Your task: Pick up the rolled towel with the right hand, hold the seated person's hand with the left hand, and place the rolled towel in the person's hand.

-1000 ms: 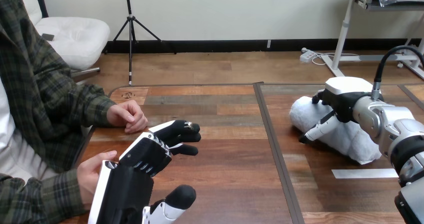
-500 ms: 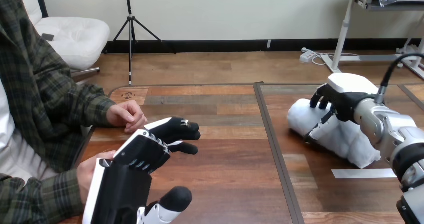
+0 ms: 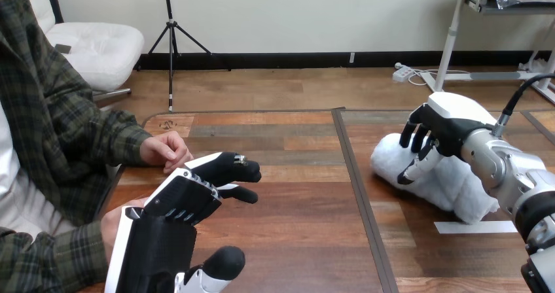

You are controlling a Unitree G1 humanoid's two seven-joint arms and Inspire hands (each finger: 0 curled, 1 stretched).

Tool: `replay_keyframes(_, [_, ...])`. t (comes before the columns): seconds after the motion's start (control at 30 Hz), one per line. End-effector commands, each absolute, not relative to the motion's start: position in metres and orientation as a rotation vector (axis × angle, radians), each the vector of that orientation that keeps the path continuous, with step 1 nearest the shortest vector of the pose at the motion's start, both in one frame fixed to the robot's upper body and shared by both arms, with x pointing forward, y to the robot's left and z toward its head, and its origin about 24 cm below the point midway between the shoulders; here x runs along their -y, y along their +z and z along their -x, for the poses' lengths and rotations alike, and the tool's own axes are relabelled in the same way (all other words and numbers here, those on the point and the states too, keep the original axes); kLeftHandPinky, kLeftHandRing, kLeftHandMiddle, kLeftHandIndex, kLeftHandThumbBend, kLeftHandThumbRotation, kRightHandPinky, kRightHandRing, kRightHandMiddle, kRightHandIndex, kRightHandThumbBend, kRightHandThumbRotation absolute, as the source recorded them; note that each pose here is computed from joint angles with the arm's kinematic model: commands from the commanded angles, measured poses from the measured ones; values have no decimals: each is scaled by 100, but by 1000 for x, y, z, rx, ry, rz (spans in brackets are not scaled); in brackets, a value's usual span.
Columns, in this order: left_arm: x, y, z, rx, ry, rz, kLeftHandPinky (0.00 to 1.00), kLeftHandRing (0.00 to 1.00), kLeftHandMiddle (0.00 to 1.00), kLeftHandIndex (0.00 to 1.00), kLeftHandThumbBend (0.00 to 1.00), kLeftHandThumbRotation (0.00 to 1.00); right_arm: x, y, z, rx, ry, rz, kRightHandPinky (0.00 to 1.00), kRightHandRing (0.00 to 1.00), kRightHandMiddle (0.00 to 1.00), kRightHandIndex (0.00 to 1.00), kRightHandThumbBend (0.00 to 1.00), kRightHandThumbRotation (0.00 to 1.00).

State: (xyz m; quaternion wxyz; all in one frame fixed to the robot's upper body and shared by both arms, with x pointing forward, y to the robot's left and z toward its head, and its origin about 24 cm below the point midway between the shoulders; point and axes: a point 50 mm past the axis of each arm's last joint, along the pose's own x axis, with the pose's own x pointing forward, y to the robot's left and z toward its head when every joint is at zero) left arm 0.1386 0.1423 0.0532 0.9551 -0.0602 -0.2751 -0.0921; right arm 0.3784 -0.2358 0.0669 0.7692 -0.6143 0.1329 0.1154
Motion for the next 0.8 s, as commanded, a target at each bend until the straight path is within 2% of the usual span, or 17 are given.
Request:
replay_keyframes(0.0, [-138, 68, -140, 652, -178, 167, 56, 68, 69, 68, 88, 59, 232, 37, -362, -345, 339, 1272, 53, 54, 55, 52, 86, 0])
replay_keyframes(0.3, [-139, 70, -142, 665, -167, 147, 55, 67, 67, 67, 87, 58, 228, 40, -363, -302, 366, 1186, 50, 50, 52, 50, 83, 0])
replay_keyframes(0.77, [-138, 71, -143, 668, -174, 148, 52, 66, 67, 67, 87, 59, 223, 48, -363, -214, 426, 1119, 44, 45, 48, 47, 85, 0])
